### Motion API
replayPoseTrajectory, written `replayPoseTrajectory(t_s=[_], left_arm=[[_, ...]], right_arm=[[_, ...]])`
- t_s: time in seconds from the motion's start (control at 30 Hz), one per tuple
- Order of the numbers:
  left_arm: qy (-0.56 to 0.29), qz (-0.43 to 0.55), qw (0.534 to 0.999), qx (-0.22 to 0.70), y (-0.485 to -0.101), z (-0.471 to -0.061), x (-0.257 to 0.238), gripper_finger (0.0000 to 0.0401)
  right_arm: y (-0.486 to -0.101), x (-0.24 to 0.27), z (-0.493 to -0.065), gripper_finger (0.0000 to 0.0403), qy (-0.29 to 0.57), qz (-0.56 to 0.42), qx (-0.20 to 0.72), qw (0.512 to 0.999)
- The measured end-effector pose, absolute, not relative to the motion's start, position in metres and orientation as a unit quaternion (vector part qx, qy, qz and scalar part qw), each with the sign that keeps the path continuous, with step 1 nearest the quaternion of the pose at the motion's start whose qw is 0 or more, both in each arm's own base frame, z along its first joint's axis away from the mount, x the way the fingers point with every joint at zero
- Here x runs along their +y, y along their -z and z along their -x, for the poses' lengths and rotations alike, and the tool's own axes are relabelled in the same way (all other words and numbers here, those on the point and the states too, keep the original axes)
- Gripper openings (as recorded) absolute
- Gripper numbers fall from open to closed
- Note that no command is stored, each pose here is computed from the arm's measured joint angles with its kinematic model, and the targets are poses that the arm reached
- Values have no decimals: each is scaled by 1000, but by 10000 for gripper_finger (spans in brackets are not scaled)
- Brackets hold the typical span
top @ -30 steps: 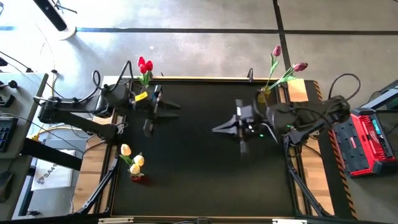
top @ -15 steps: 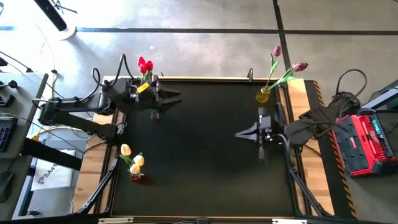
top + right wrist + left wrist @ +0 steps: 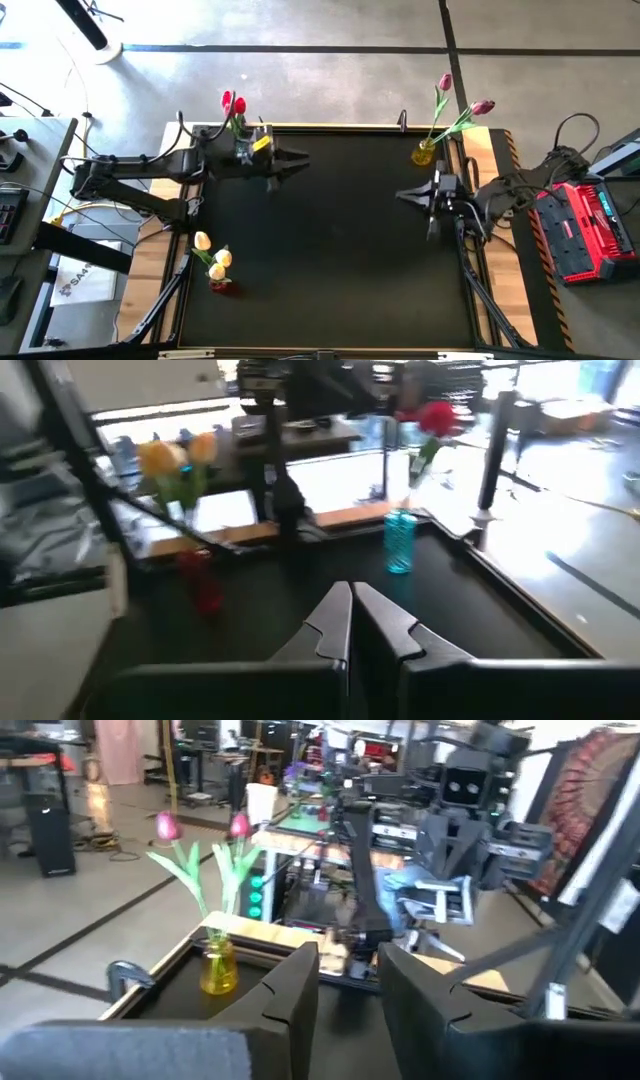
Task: Sort flowers into vase by color
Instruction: Return to Home Position
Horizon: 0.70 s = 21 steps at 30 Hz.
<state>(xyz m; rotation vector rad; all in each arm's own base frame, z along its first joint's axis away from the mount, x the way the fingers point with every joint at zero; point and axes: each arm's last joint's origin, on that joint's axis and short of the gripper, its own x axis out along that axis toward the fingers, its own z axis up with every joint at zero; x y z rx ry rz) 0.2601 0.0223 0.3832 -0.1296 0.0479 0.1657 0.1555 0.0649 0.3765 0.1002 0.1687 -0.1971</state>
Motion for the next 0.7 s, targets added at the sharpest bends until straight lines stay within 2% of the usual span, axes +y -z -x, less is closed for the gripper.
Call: replayPoseTrajectory(t_s=[0.13,0.43,0.7], left_arm=[[-87,77,993,17,-382,-262,40,74],[-76,68,995,12,-381,-255,74,5],[-41,54,997,32,-344,-258,73,1]], right_arm=[[-373,55,-151,0,134,-73,69,986],[-380,29,-118,0,158,-28,63,985],[-383,20,-95,0,101,8,59,993]])
